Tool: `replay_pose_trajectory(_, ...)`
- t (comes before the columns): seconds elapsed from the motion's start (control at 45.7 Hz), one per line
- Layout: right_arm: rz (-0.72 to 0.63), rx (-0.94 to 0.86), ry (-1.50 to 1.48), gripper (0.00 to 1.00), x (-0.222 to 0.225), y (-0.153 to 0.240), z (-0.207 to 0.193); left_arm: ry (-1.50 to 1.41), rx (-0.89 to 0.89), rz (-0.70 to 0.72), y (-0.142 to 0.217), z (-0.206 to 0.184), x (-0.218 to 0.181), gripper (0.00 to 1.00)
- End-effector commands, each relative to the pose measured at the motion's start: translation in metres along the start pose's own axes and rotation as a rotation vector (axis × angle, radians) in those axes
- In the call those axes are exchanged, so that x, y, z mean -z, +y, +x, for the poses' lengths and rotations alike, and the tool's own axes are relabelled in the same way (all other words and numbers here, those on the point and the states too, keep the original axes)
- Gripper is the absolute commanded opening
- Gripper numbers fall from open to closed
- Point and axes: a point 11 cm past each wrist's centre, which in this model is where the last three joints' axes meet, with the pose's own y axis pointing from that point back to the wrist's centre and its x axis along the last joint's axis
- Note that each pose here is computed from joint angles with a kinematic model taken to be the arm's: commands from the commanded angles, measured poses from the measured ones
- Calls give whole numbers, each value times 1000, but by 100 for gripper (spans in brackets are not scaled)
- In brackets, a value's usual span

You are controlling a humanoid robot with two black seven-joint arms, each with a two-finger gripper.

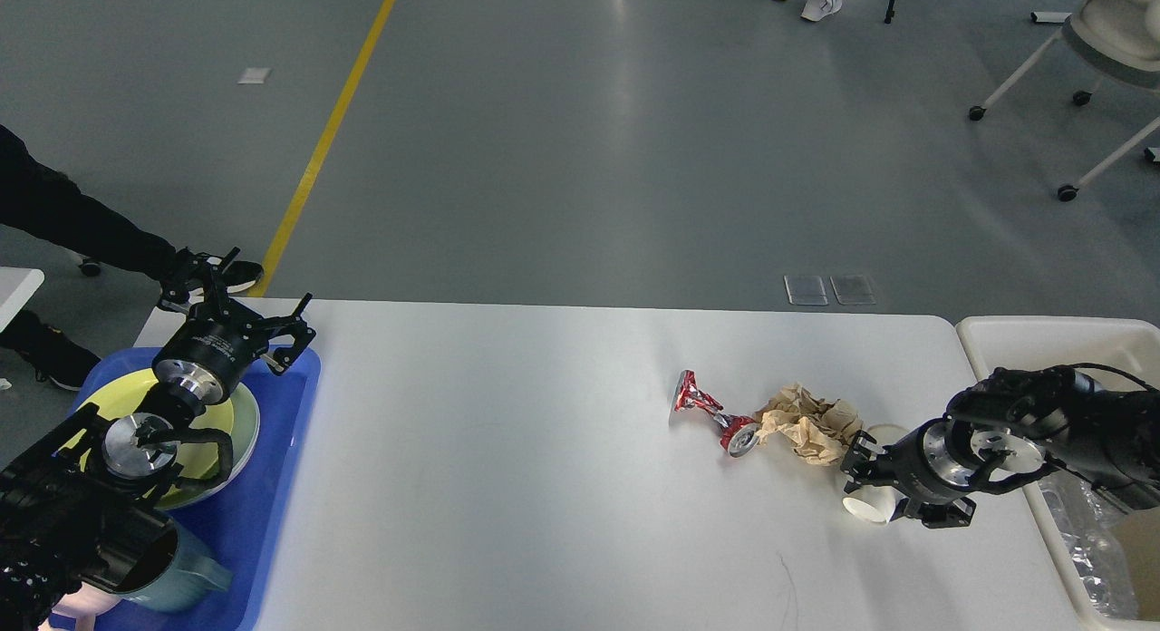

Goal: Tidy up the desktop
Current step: 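Grasp the white paper cup with the right gripper, then lift the white paper cup and drop it into the white bin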

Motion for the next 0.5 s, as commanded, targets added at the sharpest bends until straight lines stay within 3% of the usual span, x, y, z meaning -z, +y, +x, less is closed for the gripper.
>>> replay_pose_trajectory(0.0,-15,8,-3,0,-4,2,0,-1,0,-1,0,0,-1,96)
replay_pose_trajectory(0.131,-1,-22,-27,0,-8,24,23,-1,0,-1,0,0,-1,96)
replay_pose_trajectory(0.307,96,-158,-102,0,-12,116,97,0,0,0,0,0,0,96)
replay_pose_trajectory(0.482,246,-130,-65,0,17,200,120,0,0,0,0,0,0,96)
